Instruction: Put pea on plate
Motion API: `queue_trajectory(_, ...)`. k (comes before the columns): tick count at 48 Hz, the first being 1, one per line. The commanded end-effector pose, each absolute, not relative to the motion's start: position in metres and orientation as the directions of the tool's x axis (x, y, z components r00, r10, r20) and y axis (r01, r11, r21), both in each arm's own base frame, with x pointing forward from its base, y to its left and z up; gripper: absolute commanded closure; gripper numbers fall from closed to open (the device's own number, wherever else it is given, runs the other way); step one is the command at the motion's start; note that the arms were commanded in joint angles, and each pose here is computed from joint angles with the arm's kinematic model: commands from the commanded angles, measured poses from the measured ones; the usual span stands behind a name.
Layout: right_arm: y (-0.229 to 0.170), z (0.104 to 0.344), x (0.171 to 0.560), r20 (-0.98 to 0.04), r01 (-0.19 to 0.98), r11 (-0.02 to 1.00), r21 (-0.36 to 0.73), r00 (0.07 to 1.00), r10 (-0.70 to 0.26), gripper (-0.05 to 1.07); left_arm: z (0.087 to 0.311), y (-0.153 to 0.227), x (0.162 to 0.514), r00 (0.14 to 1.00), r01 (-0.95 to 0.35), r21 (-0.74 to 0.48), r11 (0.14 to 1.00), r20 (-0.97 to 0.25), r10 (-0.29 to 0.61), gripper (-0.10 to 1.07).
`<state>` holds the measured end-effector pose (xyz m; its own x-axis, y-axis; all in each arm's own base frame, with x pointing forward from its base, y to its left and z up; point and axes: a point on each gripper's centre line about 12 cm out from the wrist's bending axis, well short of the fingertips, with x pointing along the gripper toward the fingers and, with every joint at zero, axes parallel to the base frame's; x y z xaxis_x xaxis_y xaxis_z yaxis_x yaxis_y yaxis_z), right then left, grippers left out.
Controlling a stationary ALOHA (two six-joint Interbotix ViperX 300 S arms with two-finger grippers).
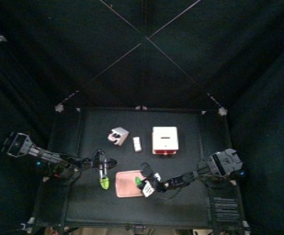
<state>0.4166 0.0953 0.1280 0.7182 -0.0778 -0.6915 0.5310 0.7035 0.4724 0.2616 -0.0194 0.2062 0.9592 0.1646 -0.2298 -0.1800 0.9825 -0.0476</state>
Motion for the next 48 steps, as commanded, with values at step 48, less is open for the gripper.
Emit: queue_trajectory(48,0.085,0.139,0.431,-0.654,0.496,0.734,0.465,0.751,-0.093,0.09,0.210,-0.020,0.263,0.962,-0.181,-0.049,0.982,-0.217,0.166,0.59)
